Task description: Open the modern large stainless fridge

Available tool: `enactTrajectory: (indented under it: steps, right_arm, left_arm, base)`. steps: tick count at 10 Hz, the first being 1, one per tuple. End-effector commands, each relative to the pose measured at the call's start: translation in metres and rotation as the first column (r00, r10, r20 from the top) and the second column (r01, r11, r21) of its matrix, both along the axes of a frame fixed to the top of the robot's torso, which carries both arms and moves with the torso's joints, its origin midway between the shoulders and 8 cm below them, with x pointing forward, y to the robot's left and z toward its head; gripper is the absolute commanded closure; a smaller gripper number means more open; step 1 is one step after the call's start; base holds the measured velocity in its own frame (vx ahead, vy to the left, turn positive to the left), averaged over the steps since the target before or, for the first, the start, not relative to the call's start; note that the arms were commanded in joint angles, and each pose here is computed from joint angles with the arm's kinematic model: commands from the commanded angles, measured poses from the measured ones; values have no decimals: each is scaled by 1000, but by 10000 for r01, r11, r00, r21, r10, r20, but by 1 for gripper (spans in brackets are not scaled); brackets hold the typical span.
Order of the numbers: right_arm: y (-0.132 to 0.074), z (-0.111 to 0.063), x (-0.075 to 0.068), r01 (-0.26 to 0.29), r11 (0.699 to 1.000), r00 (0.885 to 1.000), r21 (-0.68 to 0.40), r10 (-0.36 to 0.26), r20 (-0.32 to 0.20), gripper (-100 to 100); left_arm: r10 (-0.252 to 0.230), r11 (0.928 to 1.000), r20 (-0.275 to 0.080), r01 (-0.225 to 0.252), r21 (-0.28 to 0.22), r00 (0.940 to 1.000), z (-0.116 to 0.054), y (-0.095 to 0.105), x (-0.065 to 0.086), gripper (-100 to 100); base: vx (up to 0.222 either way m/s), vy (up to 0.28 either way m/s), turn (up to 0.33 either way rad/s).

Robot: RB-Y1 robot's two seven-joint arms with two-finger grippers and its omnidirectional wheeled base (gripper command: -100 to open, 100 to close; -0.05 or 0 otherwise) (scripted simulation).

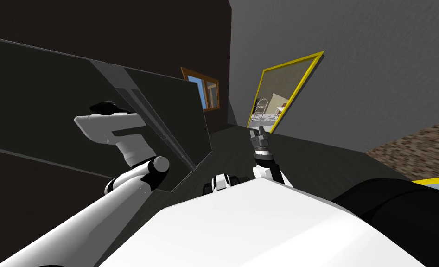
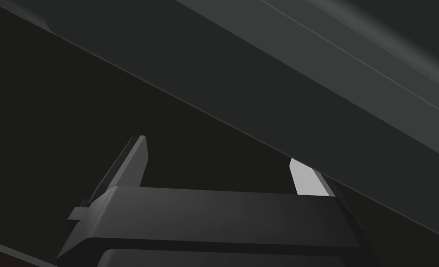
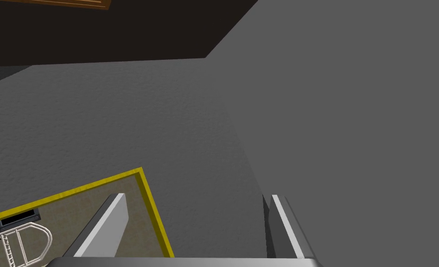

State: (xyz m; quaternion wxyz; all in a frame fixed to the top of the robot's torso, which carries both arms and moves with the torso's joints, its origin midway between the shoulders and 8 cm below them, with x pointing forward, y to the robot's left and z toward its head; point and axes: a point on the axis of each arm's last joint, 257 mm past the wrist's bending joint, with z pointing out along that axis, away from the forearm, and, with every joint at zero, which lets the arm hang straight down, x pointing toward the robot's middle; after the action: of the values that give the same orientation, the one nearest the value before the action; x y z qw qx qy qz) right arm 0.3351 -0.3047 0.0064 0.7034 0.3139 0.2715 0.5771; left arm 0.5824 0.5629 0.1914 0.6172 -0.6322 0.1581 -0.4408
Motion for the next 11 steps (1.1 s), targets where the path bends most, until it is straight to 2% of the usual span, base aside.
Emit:
enactTrajectory:
  steps: [1,2,3,4,5,7,8,9,10,11]
  right_arm:
    - [0,0,0,0,10000,10000,0,0,0,0]
    - [0,0,0,0,10000,10000,0,0,0,0]
    - [0,0,0,0,10000,10000,0,0,0,0]
    - [0,0,0,0,10000,10000,0,0,0,0]
    - [0,0,0,0,10000,10000,-1,0,0,0]
    - [0,0,0,0,10000,10000,0,0,0,0]
    - [0,0,0,0,10000,10000,0,0,0,0]
    - [0,0,0,0,10000,10000,0,0,0,0]
    - [0,0,0,0,10000,10000,-1,0,0,0]
    - [0,0,0,0,10000,10000,0,0,1,0]
  left_arm:
    - [-145,9979,285,163,-634,9995,17,-2,5,-100]
    - [-92,9927,124,107,-1202,9999,9,5,8,-100]
    - [-174,9926,349,215,-1199,9992,22,0,8,-100]
    - [-177,9925,357,219,-1199,9992,23,0,8,-100]
    - [-141,9847,230,179,-1734,9996,16,6,10,-100]
    - [-215,9845,431,286,-1729,9988,28,2,10,-100]
    - [-190,9745,335,260,-2229,9993,24,6,12,-100]
    - [-253,9743,508,360,-2224,9984,34,3,12,-100]
    - [-226,9628,412,329,-2683,9989,30,7,13,-100]
    - [-289,9625,585,435,-2676,9979,40,3,13,-100]
  base:
    - [-1,-42,3]
    - [-2,-48,-20]
    - [-3,-39,3]
    - [3,-11,5]
    - [6,-27,-28]
    - [-4,-26,11]
    - [-1,-35,-11]
    - [3,-29,16]
    - [7,-31,-5]
    - [8,-34,2]
